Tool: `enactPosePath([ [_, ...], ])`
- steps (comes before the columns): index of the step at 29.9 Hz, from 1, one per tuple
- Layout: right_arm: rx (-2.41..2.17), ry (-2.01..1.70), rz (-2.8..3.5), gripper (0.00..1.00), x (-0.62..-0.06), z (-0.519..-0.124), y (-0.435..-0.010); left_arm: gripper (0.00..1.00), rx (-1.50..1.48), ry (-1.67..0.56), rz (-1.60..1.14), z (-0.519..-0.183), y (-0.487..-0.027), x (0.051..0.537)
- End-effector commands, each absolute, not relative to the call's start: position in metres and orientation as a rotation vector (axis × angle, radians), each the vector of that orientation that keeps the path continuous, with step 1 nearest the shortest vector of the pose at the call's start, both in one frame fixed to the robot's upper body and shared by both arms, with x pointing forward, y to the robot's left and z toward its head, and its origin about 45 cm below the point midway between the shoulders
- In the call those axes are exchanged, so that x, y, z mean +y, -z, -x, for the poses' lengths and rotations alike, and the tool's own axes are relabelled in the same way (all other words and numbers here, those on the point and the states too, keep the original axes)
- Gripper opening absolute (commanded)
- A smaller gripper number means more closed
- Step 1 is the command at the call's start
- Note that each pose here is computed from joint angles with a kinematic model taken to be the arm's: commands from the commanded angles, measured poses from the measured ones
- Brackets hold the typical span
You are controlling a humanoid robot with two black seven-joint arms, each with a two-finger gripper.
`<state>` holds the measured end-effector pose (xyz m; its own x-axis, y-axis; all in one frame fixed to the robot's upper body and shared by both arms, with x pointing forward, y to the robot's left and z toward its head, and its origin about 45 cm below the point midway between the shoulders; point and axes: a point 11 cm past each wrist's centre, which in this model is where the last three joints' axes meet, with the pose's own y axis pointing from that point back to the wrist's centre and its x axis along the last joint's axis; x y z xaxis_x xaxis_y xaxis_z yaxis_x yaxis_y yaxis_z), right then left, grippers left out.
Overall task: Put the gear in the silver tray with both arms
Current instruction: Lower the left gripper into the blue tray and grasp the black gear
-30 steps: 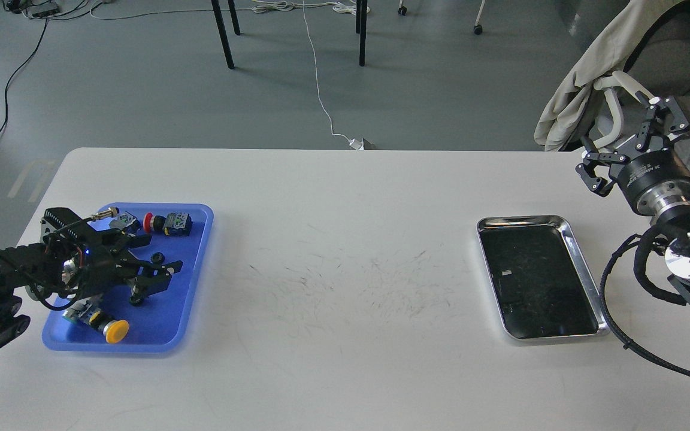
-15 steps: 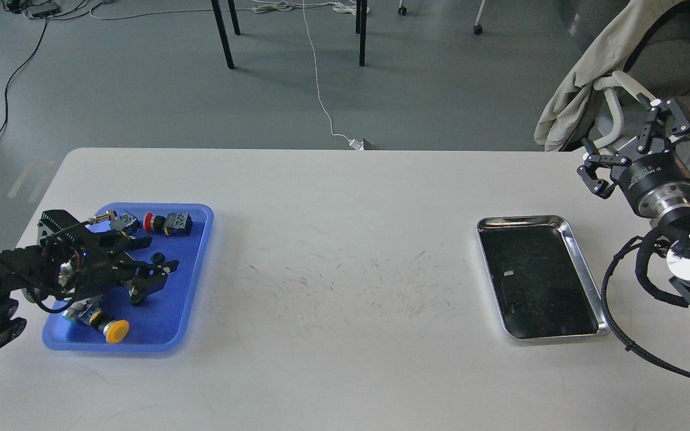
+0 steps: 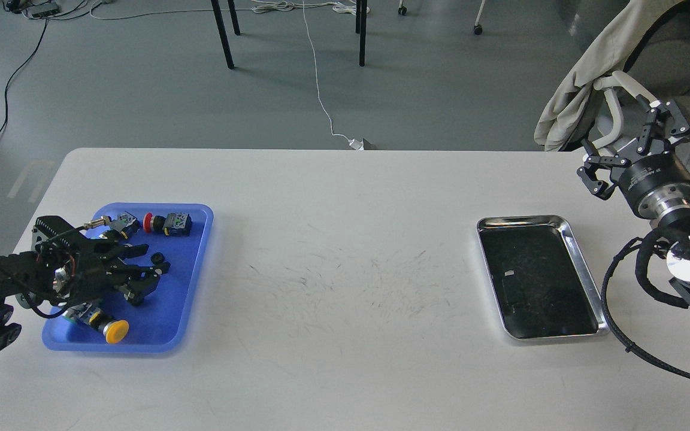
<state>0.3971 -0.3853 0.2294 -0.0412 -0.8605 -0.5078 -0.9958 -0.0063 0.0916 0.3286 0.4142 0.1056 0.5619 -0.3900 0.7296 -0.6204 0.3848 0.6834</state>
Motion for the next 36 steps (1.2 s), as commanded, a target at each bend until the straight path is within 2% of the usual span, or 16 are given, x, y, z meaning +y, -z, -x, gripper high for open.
enactPosePath([
  [1,1.97,-0.626,1.934,0.99,-0.385,-0.397,-0.229,0.51,-1.027,-0.186,-1.225,-0.328,-0.105,0.414],
  [20,1.979,-0.632,1.93,0.99,-0.387,-0.395,-0.225,0.5,-1.033,-0.192,-1.221,-0.331,-0.108,0.413],
  [30,1.982,-0.635,1.929,0.99,-0.387,-0.394,-0.224,0.5,-1.04,-0.187,-1.184,-0.335,-0.103,0.395],
  [33,1.983,-0.632,1.932,0.99,-0.387,-0.394,-0.224,0.47,-1.04,-0.187,-1.181,-0.335,-0.102,0.393],
  [36,1.984,-0.635,1.931,0.99,-0.387,-0.394,-0.223,0.39,-1.039,-0.185,-1.181,-0.335,-0.102,0.394],
])
